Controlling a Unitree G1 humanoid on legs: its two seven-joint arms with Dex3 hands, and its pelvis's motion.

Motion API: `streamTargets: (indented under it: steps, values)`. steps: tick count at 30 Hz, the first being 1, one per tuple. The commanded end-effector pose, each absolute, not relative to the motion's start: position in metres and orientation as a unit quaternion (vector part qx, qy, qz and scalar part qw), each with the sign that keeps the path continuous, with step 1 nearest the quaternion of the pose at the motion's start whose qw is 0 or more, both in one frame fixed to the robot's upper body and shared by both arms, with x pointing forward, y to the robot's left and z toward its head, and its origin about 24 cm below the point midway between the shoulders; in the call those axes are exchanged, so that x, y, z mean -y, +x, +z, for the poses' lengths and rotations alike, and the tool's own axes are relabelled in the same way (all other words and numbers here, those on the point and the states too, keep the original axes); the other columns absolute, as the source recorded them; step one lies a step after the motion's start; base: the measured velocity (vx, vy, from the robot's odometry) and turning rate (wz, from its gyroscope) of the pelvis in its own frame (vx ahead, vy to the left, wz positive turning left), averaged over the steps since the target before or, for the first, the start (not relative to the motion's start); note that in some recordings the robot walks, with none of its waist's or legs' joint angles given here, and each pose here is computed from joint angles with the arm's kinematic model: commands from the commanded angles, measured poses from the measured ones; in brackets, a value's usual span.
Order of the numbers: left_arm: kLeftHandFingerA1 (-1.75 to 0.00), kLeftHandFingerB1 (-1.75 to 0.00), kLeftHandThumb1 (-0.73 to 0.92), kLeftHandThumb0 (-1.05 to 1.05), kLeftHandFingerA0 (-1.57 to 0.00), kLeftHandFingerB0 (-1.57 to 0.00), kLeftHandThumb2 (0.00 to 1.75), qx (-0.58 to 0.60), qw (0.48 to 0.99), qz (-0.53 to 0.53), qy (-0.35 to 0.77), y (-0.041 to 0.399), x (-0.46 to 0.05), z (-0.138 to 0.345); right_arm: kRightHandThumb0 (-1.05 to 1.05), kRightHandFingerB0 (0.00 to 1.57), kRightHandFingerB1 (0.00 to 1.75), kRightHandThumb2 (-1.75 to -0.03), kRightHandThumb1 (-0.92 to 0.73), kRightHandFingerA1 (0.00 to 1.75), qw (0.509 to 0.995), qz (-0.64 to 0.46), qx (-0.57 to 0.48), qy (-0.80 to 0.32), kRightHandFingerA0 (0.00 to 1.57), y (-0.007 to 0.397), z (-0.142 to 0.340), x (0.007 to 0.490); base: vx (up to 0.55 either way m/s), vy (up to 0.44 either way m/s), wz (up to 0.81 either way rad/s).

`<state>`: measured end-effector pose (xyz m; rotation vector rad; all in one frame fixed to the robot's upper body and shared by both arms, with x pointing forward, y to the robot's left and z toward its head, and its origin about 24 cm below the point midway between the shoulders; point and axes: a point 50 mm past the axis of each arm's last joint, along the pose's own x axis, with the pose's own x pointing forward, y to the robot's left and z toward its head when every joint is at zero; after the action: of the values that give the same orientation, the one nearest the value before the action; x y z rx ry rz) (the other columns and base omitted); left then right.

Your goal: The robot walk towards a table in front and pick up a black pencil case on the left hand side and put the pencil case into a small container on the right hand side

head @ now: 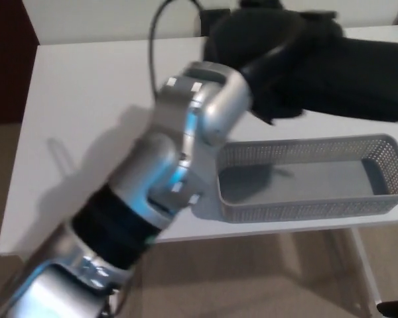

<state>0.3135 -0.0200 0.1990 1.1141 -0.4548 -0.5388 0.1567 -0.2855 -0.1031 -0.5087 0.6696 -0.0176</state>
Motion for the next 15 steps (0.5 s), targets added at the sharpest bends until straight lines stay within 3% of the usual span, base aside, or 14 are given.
streamTargets:
  steps: [1, 3, 7, 9, 10, 11, 13, 15]
  values:
    - [-1.42, -0.65, 0.73, -0.30, -0.79, -0.66, 0.64, 0.150, 0.819, -0.281, 0.476, 0.318, 0.037, 0.190, -0.19, 0.64, 0.47, -0.54, -0.49, 0.53, 0.908, -0.009, -0.324, -0.265, 0.79, 0.162, -0.099, 0.291, 0.00, 0.000, 0.00]
    - [-1.38, -0.56, 0.72, -0.30, -0.82, -0.61, 0.64, 0.141, 0.822, -0.290, 0.469, 0.315, 0.040, 0.183, -0.18, 0.66, 0.49, -0.54, -0.49, 0.54, 0.907, -0.007, -0.326, -0.266, 0.77, 0.156, -0.100, 0.292, 0.00, 0.000, 0.00]
    - [-1.29, -0.58, 0.74, -0.28, -0.85, -0.64, 0.64, 0.102, 0.825, -0.320, 0.455, 0.308, 0.049, 0.167, -0.17, 0.66, 0.49, -0.54, -0.49, 0.55, 0.908, -0.009, -0.329, -0.258, 0.79, 0.150, -0.100, 0.294, 0.00, 0.000, 0.02]
    - [-1.27, -0.84, 0.73, -0.27, -0.86, -0.72, 0.68, 0.093, 0.826, -0.326, 0.450, 0.306, 0.047, 0.159, -0.18, 0.66, 0.49, -0.54, -0.50, 0.54, 0.906, -0.002, -0.330, -0.265, 0.79, 0.148, -0.101, 0.293, 0.00, 0.000, 0.00]
    - [-1.27, -0.84, 0.73, -0.27, -0.86, -0.72, 0.68, 0.091, 0.827, -0.327, 0.449, 0.306, 0.047, 0.158, -0.18, 0.66, 0.49, -0.54, -0.50, 0.54, 0.906, -0.001, -0.330, -0.266, 0.79, 0.148, -0.101, 0.293, 0.00, 0.000, 0.00]
    - [-1.23, -0.72, 0.73, -0.29, -0.84, -0.74, 0.66, 0.078, 0.825, -0.331, 0.452, 0.306, 0.046, 0.154, -0.18, 0.66, 0.49, -0.54, -0.49, 0.54, 0.907, 0.000, -0.330, -0.263, 0.77, 0.148, -0.102, 0.292, 0.00, 0.000, 0.00]
    - [-1.43, -0.77, 0.70, -0.28, -0.80, -0.70, 0.69, 0.071, 0.825, -0.335, 0.449, 0.303, 0.046, 0.149, -0.19, 0.68, 0.50, -0.54, -0.49, 0.55, 0.907, 0.000, -0.332, -0.260, 0.79, 0.144, -0.103, 0.291, 0.00, 0.000, 0.00]
    - [-1.46, -0.73, 0.70, -0.27, -0.80, -0.70, 0.69, 0.065, 0.825, -0.333, 0.451, 0.303, 0.046, 0.147, -0.18, 0.67, 0.50, -0.54, -0.50, 0.55, 0.907, 0.002, -0.330, -0.261, 0.78, 0.145, -0.102, 0.291, 0.00, 0.000, 0.00]
